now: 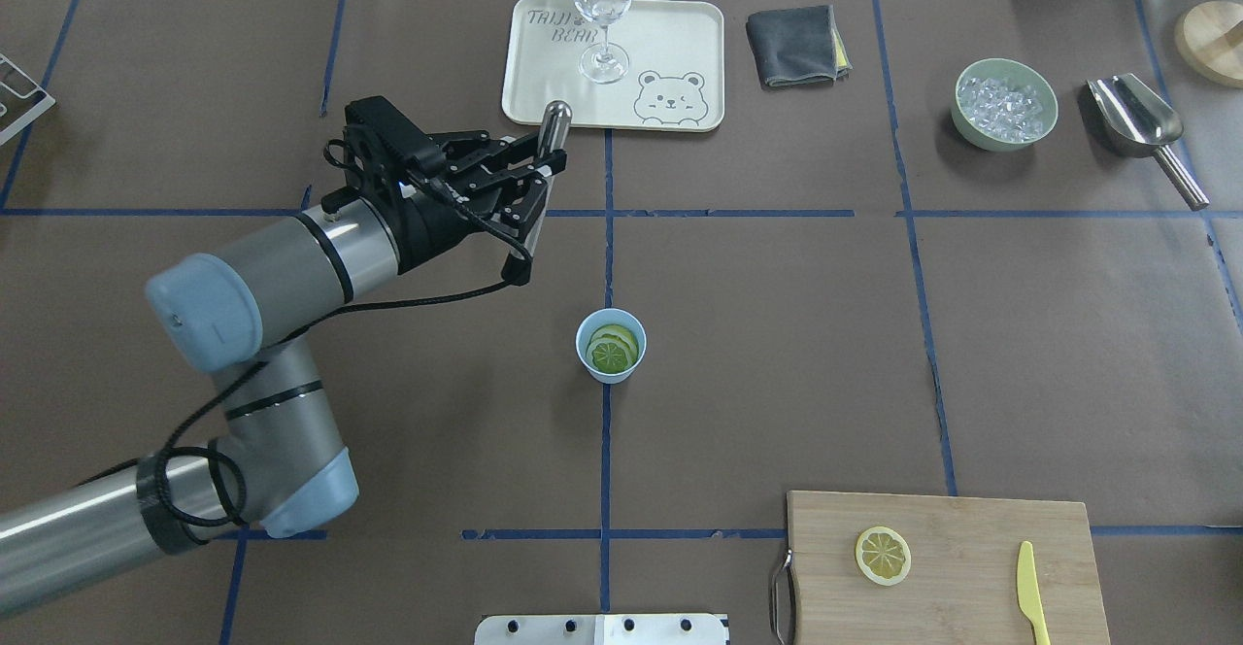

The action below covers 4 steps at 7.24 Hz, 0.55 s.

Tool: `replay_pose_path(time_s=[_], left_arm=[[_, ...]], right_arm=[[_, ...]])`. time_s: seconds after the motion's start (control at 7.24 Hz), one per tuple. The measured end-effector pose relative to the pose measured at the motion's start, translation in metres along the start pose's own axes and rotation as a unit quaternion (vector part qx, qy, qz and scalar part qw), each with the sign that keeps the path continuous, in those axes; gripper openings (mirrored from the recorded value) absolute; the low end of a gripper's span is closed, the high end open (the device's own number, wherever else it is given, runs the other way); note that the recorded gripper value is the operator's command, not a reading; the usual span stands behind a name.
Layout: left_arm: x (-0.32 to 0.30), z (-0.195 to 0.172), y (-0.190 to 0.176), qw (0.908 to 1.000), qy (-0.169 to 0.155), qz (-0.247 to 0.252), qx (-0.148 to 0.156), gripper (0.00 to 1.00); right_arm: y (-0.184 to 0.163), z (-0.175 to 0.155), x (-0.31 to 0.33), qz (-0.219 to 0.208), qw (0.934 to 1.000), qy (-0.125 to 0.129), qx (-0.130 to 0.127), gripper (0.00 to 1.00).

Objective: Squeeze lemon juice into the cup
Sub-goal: 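Carry the muddler back to its spot with the left gripper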

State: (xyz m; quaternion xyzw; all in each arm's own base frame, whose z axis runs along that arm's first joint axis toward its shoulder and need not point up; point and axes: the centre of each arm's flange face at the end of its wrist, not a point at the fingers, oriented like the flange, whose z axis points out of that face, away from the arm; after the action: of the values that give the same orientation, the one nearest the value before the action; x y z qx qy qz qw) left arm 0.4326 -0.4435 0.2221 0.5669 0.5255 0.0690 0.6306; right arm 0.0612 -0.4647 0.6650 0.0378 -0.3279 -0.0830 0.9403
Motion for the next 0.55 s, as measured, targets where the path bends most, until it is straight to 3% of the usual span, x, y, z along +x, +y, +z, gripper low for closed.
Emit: replay_pose_path(time_s=[0.28, 0.41, 0.55], left_arm=[[-0.059, -0.022, -0.007, 0.9886, -0.068, -0.03, -0.132, 0.0], [-0.088, -0.034, -0.002, 0.9755, -0.112, -0.04, -0.185, 0.0], [-0.121, -0.043, -0.001, 0.9544, -0.171, -0.049, -0.24, 0.0]], right_arm=[[0.001, 0.002, 0.001, 0.001, 1.0, 0.0, -0.002, 1.0], [0.002, 0.004, 0.003, 0.003, 1.0, -0.001, -0.004, 1.0], [0.003, 0.005, 0.004, 0.004, 1.0, -0.001, -0.006, 1.0]])
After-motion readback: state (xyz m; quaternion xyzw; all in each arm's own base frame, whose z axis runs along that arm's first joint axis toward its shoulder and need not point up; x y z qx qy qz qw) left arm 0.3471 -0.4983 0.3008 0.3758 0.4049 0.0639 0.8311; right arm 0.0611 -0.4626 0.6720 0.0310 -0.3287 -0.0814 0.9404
